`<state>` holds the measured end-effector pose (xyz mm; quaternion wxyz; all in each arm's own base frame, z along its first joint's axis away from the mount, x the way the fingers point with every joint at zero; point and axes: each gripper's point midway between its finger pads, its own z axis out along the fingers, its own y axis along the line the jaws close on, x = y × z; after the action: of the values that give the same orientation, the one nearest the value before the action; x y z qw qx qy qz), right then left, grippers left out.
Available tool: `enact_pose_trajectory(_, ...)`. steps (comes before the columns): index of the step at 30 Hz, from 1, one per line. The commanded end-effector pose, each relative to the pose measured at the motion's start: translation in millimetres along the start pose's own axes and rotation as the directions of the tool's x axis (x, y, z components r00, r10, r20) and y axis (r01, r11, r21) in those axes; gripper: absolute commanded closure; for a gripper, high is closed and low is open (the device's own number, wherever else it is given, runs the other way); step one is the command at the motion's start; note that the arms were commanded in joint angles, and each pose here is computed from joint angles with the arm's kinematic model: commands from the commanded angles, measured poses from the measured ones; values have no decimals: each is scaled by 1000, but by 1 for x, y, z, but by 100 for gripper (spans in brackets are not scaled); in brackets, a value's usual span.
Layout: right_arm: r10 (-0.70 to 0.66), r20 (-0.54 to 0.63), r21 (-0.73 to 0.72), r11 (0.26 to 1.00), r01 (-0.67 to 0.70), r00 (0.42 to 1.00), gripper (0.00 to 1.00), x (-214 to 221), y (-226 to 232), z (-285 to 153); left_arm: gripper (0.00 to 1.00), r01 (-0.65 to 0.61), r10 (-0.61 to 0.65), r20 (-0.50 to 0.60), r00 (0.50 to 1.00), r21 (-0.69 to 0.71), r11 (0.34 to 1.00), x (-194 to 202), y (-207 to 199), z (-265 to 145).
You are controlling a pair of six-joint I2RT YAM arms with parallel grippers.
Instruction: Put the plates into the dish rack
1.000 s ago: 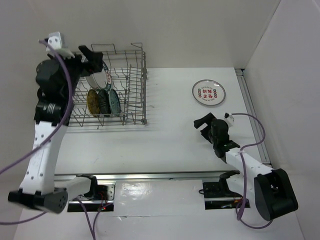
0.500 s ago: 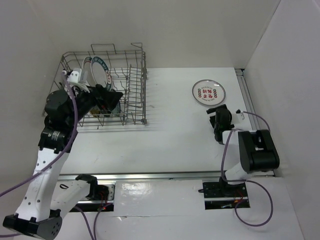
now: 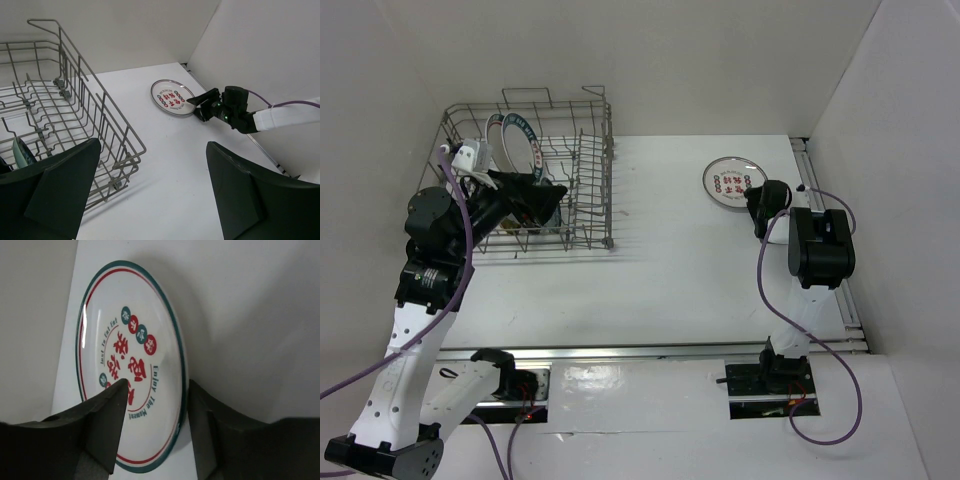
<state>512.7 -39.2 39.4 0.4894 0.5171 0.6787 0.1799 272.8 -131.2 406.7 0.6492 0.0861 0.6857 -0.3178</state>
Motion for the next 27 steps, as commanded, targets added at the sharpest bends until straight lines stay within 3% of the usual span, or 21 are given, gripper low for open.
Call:
enact_pose_trajectory(1, -57, -159, 223, 970, 92, 986, 44, 39, -81, -6, 0, -8, 8, 48, 999, 9, 1000, -12, -5, -1)
enact_pose_trajectory(2, -47, -161, 232, 969, 84, 986, 65, 40, -82, -7, 0, -8, 8, 48, 999, 9, 1000, -13, -5, -1)
enact_pose_trajectory(3, -42, -155, 237, 968, 78, 987, 75, 35, -82, -7, 0, -8, 8, 48, 999, 9, 1000, -13, -5, -1)
enact_pose_trajectory(5, -39, -171, 239, 968, 80, 984, 83, 38, -83, -9, 0, -8, 8, 51, 999, 0, 1000, -13, -3, -1)
enact_pose_trajectory(6, -36, -183, 233, 969, 79, 982, 100, 39, -80, -8, 0, -8, 8, 51, 999, 0, 1000, -13, -3, -1)
enact_pose_trajectory(13, -19, -209, 127, 991, 47, 978, 100, 33, -48, -21, 0, 1, -1, 37, 999, -16, 1000, -9, 3, 5)
enact_pose_trajectory(17, -45, -193, -82, 996, 29, 980, 100, 27, 9, -46, 0, 19, -19, 3, 1000, 20, 1000, -1, -1, 9)
enact_pose_trajectory(18, -71, -157, -220, 975, 35, 985, 100, 22, 49, -63, 0, 23, -23, -6, 1000, 17, 1000, 1, 1, 12)
enact_pose_trajectory(20, -114, -115, -348, 935, 68, 987, 100, 25, 66, -91, 0, 23, -23, -10, 1000, 25, 999, 4, 1, 13)
enact_pose_trajectory(21, -110, -37, -500, 863, 77, 993, 100, 9, 108, -117, 0, 23, -23, -8, 1000, 26, 999, 4, 2, 16)
enact_pose_trajectory(23, -154, -3, -654, 748, 115, 988, 100, 10, 145, -156, 0, 31, -30, -29, 999, 31, 999, 11, 4, 18)
enact_pose_trajectory(26, -243, 9, -807, 572, 150, 970, 100, 22, 176, -201, 0, 31, -29, -36, 999, 51, 998, 12, 2, 20)
enact_pose_trajectory(27, -239, 42, -865, 478, 155, 970, 100, 18, 196, -229, 0, 36, -34, -46, 998, 47, 998, 15, 4, 23)
